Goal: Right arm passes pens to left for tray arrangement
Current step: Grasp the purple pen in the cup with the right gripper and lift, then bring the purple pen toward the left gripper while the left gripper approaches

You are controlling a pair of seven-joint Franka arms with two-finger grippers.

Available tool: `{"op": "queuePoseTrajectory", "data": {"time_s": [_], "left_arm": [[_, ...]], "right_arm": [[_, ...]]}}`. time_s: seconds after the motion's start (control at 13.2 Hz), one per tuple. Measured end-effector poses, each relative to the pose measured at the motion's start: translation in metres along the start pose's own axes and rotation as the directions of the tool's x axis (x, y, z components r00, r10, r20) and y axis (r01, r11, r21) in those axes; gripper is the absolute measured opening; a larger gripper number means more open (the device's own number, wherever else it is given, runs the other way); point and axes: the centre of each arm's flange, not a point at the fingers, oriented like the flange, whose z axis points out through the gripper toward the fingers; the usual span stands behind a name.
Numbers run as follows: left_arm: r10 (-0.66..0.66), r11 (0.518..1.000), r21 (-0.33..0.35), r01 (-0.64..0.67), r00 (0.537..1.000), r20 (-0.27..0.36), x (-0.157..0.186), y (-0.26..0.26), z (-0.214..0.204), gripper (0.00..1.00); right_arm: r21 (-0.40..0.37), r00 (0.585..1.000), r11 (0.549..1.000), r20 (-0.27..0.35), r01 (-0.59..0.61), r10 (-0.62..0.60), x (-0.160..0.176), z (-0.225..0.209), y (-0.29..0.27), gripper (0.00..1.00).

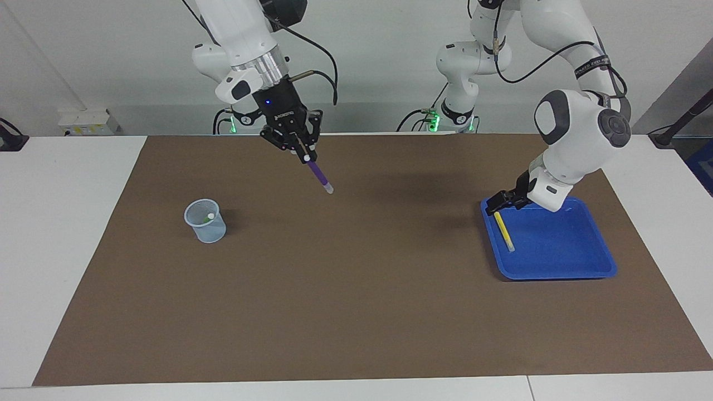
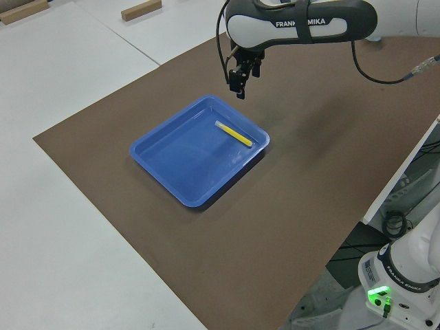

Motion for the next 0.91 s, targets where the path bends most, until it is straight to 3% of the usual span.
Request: {"op": "queuePoseTrajectory", "data": {"time_s": [0.15, 0.3, 0.6, 0.83, 0.91], "left_arm": [[-0.124, 0.987, -0.097, 0.125, 0.992, 0.013, -0.009, 0.01, -0.017, 1.0], [-0.29, 0.938, -0.182, 0.296, 0.955, 0.058, -0.016, 0.019, -0.029, 1.0], [-0.593, 0.718, -0.322, 0.617, 0.785, 0.181, -0.021, 0.038, -0.055, 1.0], [-0.751, 0.513, -0.372, 0.773, 0.615, 0.241, -0.028, 0.068, -0.066, 1.0], [-0.779, 0.465, -0.373, 0.803, 0.571, 0.258, -0.033, 0.083, -0.062, 1.0]], "right_arm": [[0.062, 0.998, 0.997, -0.027, -0.054, 0.056, -0.014, 0.013, -0.025, 0.19], [0.094, 0.995, 0.992, -0.03, -0.087, 0.091, -0.029, 0.031, -0.043, 0.19], [0.142, 0.987, 0.98, -0.054, -0.143, 0.152, -0.052, 0.069, -0.052, 0.19], [0.24, 0.964, 0.949, -0.121, -0.202, 0.236, -0.061, 0.08, -0.061, 0.19], [0.274, 0.956, 0.939, -0.147, -0.206, 0.253, -0.058, 0.082, -0.062, 0.19]]}}
